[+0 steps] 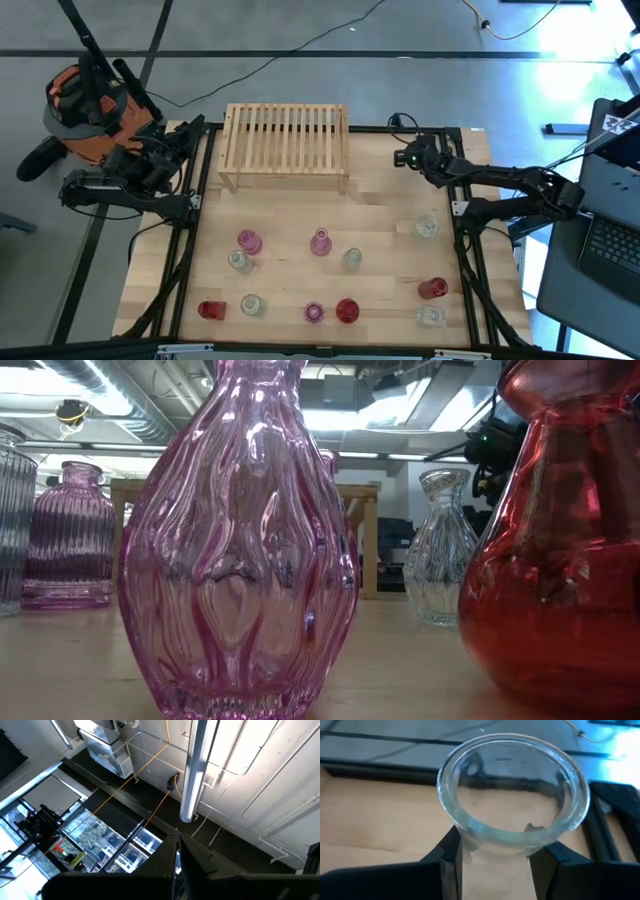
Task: Sort vases onto shelf
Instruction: Put the transparent vase on the shelf
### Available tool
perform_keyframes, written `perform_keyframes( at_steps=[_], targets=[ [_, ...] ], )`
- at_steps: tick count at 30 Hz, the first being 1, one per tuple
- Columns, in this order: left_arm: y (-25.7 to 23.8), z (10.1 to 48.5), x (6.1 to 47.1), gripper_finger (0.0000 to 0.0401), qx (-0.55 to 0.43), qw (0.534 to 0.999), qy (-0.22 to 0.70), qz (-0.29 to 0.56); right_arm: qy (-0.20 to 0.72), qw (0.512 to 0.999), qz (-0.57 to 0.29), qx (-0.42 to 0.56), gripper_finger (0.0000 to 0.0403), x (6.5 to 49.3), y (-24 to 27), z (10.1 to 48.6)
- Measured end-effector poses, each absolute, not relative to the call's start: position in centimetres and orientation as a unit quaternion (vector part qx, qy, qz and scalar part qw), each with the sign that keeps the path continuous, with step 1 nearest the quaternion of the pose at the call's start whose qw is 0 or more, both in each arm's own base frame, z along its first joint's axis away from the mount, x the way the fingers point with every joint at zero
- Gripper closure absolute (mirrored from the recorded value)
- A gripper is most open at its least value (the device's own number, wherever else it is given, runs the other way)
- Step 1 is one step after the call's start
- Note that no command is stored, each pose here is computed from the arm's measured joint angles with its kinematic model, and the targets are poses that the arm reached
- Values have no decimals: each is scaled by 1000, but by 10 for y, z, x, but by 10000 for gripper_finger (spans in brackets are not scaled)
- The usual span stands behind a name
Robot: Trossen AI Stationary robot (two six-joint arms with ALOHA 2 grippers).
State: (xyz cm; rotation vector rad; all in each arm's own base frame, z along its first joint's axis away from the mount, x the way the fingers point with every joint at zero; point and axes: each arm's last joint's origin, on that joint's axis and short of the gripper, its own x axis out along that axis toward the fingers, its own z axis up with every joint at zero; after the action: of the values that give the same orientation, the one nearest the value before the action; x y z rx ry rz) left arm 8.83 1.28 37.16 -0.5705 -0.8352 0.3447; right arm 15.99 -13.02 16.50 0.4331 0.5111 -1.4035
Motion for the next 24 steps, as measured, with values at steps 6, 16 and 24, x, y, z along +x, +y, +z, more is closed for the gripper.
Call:
perform_keyframes(
  at_steps=[6, 16, 24],
  targets=[
    [13, 372, 88, 386, -272, 861, -398, 164, 189, 763, -592, 179, 279, 170, -135, 176],
    [13, 371, 88, 386, -273, 861, -398, 164, 41, 875, -476, 80, 279, 189, -141, 224],
    [13, 369, 90, 386, -274, 862, -385, 181, -7, 917, -397, -26, 279, 210, -150, 297]
  ],
)
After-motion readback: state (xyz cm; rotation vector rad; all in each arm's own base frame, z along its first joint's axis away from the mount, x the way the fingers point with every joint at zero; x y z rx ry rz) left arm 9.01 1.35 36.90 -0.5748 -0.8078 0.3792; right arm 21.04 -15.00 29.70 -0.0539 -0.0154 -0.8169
